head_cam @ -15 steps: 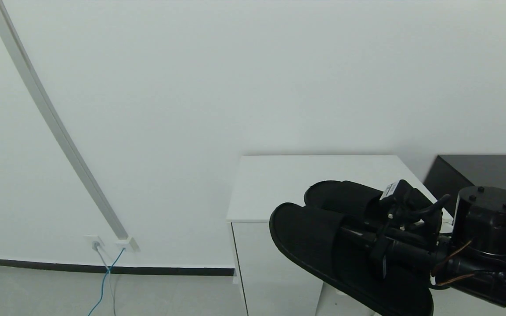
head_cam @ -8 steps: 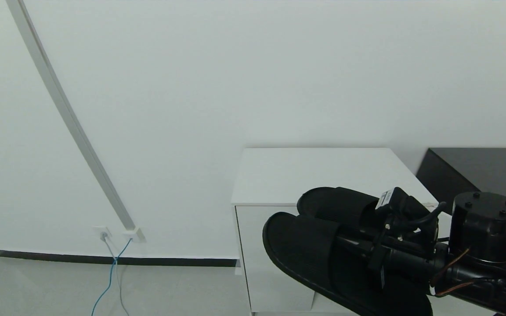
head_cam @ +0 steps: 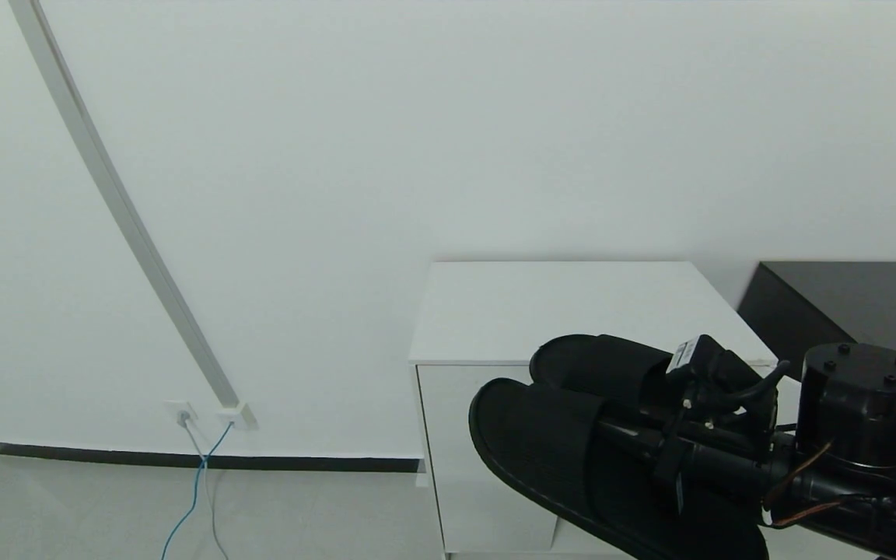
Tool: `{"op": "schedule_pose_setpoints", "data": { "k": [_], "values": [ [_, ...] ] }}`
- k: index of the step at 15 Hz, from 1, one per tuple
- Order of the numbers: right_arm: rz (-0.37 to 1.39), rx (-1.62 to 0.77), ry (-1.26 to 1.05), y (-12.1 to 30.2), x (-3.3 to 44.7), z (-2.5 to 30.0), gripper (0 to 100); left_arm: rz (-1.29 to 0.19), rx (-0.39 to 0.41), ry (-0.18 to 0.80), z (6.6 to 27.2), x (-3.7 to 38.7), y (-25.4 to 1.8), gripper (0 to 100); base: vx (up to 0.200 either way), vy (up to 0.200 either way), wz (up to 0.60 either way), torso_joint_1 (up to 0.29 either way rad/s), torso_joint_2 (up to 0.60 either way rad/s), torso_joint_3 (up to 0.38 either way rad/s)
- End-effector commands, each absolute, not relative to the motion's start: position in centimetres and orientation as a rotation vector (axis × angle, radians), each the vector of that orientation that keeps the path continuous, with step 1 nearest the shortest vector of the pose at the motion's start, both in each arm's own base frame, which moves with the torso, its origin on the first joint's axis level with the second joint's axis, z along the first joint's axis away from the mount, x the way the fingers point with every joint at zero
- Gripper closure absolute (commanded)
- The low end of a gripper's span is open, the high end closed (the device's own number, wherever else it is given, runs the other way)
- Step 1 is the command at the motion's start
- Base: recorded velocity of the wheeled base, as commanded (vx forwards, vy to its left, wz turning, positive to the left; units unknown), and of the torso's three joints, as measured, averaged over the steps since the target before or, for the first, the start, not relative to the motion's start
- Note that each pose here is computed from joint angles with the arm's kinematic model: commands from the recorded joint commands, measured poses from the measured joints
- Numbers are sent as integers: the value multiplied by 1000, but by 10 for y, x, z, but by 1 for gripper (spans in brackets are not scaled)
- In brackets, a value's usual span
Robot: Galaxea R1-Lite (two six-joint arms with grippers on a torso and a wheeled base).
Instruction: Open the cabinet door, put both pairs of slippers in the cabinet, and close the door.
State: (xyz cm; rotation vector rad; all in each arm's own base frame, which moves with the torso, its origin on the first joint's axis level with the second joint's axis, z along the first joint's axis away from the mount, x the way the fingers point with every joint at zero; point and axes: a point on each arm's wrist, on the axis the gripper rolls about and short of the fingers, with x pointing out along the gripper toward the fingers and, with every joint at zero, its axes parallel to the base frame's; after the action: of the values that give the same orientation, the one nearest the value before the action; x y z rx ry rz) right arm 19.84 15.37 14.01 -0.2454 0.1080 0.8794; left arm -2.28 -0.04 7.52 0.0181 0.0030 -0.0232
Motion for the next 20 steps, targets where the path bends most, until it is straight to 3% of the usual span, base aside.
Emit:
{"op": "schedule_pose_setpoints", "data": {
  "k": [1,5,20],
  "values": [
    [880,-247,113,154,199,139,100,-23,17,3,75,-23,0,100,0,0,0,0,0,0],
    [879,-251,113,154,199,139,100,-23,18,1,76,-23,0,100,0,0,0,0,0,0],
    [879,-251,132,154,198,135,100,-23,20,3,76,-23,0,100,0,-200,0,2,2,3]
  ]
}}
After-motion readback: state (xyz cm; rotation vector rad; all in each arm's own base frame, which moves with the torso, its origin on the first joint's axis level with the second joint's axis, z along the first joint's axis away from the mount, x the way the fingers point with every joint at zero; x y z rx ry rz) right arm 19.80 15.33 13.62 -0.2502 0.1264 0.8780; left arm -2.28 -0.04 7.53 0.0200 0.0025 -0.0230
